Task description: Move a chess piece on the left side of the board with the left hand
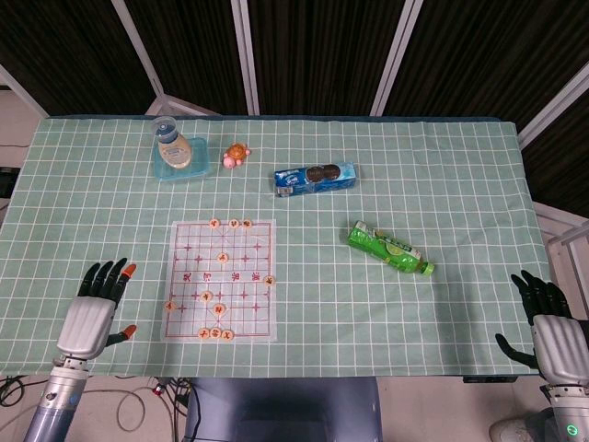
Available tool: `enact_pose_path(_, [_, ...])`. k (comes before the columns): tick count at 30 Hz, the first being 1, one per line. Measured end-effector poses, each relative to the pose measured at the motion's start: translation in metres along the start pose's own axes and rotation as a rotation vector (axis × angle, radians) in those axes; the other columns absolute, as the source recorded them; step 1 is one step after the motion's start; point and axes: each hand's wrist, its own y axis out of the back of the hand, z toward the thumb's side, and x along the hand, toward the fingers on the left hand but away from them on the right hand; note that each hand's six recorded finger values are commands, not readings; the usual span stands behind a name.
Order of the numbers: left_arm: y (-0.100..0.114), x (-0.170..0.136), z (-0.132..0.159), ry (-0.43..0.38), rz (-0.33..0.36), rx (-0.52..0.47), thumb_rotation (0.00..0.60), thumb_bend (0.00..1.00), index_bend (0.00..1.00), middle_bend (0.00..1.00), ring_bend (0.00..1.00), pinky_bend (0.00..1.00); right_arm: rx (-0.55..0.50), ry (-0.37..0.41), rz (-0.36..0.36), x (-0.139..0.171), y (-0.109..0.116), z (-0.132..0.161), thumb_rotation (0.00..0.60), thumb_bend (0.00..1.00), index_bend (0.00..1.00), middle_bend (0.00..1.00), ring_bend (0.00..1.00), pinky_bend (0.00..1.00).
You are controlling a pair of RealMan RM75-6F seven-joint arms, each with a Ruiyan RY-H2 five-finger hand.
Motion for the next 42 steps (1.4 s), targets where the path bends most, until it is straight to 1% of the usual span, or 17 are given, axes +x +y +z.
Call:
enact_pose_path(23, [-0.001, 0.000, 0.001, -0.001, -0.011, 0.002, 0.600, 0.02, 0.00, 0.00, 0.00, 0.02, -0.002, 0.001, -0.001, 0.000, 0.001, 0.000, 0.600, 0.30, 0.00, 0.00, 0.00, 0.00])
enact_pose_path(24, [-0.001, 0.000, 0.001, -0.002, -0.012, 0.003, 0.600, 0.02, 0.00, 0.00, 0.00, 0.02, -0.003, 0.001, -0.001, 0.000, 0.001, 0.000, 0.600, 0.30, 0.00, 0.00, 0.00, 0.00])
enact_pose_path(26, [-0.001, 0.001, 0.002, -0.004, -0.016, 0.004, 0.600, 0.02, 0.00, 0.00, 0.01, 0.06, -0.004, 0.001, -0.001, 0.000, 0.001, 0.000, 0.600, 0.30, 0.00, 0.00, 0.00, 0.00])
enact_pose_path(27, [-0.001, 0.001, 0.002, -0.006, -0.017, 0.006, 0.600, 0.02, 0.00, 0.03, 0.04, 0.11, -0.004, 0.000, -0.001, 0.000, 0.001, 0.000, 0.600, 0.30, 0.00, 0.00, 0.00, 0.00])
enact_pose_path(28, [-0.001, 0.002, 0.003, -0.008, -0.019, 0.011, 0.600, 0.02, 0.00, 0.09, 0.10, 0.19, -0.005, 0.001, -0.001, 0.000, 0.000, 0.000, 0.600, 0.30, 0.00, 0.00, 0.00, 0.00])
enact_pose_path(29, [-0.001, 0.002, 0.003, -0.010, -0.019, 0.015, 0.600, 0.02, 0.00, 0.14, 0.15, 0.25, -0.005, 0.001, -0.001, 0.000, 0.000, 0.000, 0.600, 0.30, 0.00, 0.00, 0.00, 0.00])
enact_pose_path(31, [0.002, 0.005, 0.004, -0.019, -0.013, 0.034, 0.600, 0.02, 0.01, 0.32, 0.33, 0.41, -0.005, 0.000, 0.000, 0.000, 0.000, 0.000, 0.600, 0.30, 0.00, 0.00, 0.00, 0.00])
enact_pose_path(32, [0.003, 0.006, 0.005, -0.023, -0.008, 0.042, 0.600, 0.03, 0.02, 0.41, 0.40, 0.46, -0.006, 0.000, 0.000, 0.000, 0.000, 0.000, 0.600, 0.30, 0.00, 0.00, 0.00, 0.00])
enact_pose_path(34, [0.005, 0.010, 0.008, -0.034, -0.003, 0.059, 0.600, 0.05, 0.10, 0.64, 0.60, 0.62, -0.007, -0.001, 0.001, 0.000, 0.000, 0.000, 0.600, 0.30, 0.00, 0.00, 0.00, 0.00])
enact_pose_path(36, [0.004, 0.013, 0.010, -0.041, -0.013, 0.067, 0.600, 0.07, 0.15, 0.78, 0.71, 0.71, -0.007, -0.001, 0.001, 0.000, 0.000, 0.000, 0.600, 0.30, 0.00, 0.00, 0.00, 0.00])
enact_pose_path(38, [0.002, 0.016, 0.012, -0.046, -0.030, 0.075, 0.600, 0.10, 0.20, 0.87, 0.79, 0.79, -0.009, -0.001, 0.001, 0.000, 0.000, 0.000, 0.600, 0.30, 0.00, 0.00, 0.00, 0.00])
enact_pose_path(40, [-0.002, 0.019, 0.015, -0.048, -0.061, 0.085, 0.600, 0.12, 0.25, 0.95, 0.86, 0.86, -0.012, -0.003, 0.003, 0.000, 0.000, 0.000, 0.600, 0.30, 0.00, 0.00, 0.00, 0.00])
enact_pose_path(42, [-0.008, 0.023, 0.018, -0.046, -0.098, 0.095, 0.600, 0.13, 0.28, 0.99, 0.90, 0.89, -0.012, -0.003, 0.003, 0.000, 0.000, 0.000, 0.600, 0.30, 0.00, 0.00, 0.00, 0.00])
